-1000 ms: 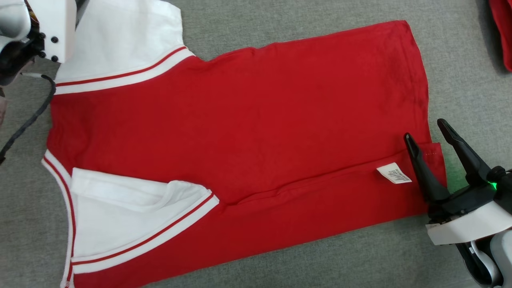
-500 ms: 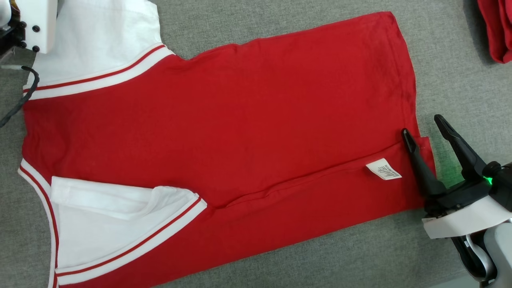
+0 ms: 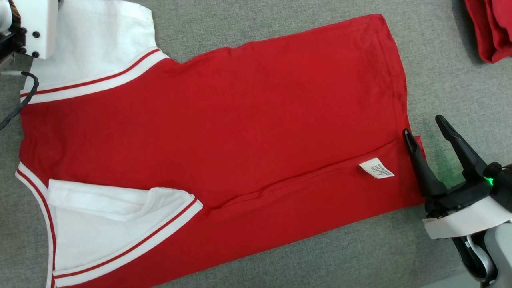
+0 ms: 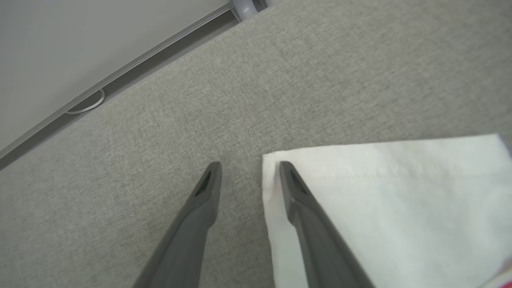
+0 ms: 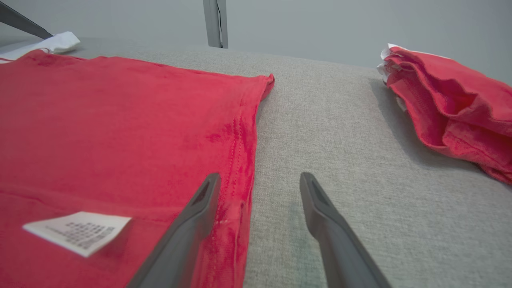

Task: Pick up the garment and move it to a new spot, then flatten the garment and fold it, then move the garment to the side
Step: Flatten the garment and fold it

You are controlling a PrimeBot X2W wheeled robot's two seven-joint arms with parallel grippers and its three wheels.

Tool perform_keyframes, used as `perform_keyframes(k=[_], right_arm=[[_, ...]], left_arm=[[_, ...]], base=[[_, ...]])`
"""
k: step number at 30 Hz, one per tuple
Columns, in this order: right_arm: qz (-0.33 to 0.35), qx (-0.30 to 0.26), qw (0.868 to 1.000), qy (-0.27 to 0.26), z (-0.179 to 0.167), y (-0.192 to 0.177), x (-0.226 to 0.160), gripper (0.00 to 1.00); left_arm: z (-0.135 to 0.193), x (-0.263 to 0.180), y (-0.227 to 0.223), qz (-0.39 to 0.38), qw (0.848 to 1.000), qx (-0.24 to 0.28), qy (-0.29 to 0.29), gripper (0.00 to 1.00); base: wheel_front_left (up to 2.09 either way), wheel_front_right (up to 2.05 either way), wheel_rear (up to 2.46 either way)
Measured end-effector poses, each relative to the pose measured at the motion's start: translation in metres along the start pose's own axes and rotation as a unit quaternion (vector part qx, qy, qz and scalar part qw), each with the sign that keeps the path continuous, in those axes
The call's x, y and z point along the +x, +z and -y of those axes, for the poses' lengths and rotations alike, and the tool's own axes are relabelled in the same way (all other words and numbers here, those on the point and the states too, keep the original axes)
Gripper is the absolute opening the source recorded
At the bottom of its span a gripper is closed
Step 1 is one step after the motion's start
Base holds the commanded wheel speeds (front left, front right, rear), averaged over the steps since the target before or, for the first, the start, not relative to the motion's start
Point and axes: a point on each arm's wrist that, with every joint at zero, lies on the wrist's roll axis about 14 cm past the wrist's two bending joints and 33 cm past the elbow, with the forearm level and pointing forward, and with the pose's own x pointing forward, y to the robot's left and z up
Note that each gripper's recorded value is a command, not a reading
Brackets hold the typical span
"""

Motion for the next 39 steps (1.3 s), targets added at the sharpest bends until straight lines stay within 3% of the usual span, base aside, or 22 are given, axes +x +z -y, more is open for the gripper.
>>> perform_keyframes(k=[4,6,8,9,10,11,12,17,25,31,39], right_arm=[[0.001,-0.001,1.0,-0.005,0.003,0.001,-0.002,1.0],[0.001,-0.001,1.0,-0.005,0.003,0.0,-0.003,1.0],[-0.001,0.0,1.0,-0.006,0.003,0.0,-0.004,1.0],[-0.001,0.0,1.0,-0.006,0.003,-0.001,-0.004,1.0],[-0.001,0.0,1.0,-0.007,0.003,-0.001,-0.005,1.0],[-0.001,0.0,1.0,-0.007,0.003,-0.001,-0.005,1.0],[-0.001,0.001,1.0,-0.008,0.004,-0.001,-0.005,1.0],[0.005,-0.001,1.0,-0.012,0.007,0.004,-0.007,1.0],[-0.009,0.023,1.0,0.004,0.007,0.033,0.019,1.0],[-0.085,0.037,0.996,-0.001,0.019,0.056,0.065,1.0],[-0.21,0.021,0.977,-0.012,0.02,0.057,0.105,1.0]], left_arm=[[0.002,0.0,-0.002,-0.006,1.0,-0.001,-0.004,0.91],[0.003,0.002,-0.003,-0.01,1.0,0.0,-0.005,0.85],[0.003,0.004,-0.004,-0.012,1.0,0.001,-0.006,0.67],[0.005,0.005,-0.005,-0.015,1.0,-0.001,-0.01,0.44],[0.007,0.006,-0.005,-0.016,1.0,-0.004,-0.014,0.32],[0.007,0.006,-0.005,-0.016,1.0,-0.004,-0.014,0.11],[0.009,0.007,-0.005,-0.019,1.0,-0.005,-0.018,0.0],[0.018,0.002,-0.005,-0.013,0.999,-0.01,-0.034,0.0],[0.025,-0.04,0.022,0.083,0.995,-0.016,-0.053,0.0],[0.017,-0.069,0.024,0.122,0.992,-0.011,-0.044,0.0],[0.015,-0.08,0.015,0.124,0.991,-0.001,-0.041,0.0]], base=[[0.0,0.0,0.0],[0.0,0.0,0.0],[0.0,0.0,0.0],[0.0,0.0,0.0],[0.0,0.0,0.0],[0.0,0.0,0.0],[0.0,0.0,0.0],[0.0,0.0,0.0],[0.0,0.0,0.0],[0.0,0.0,0.0],[0.0,0.0,0.0]])
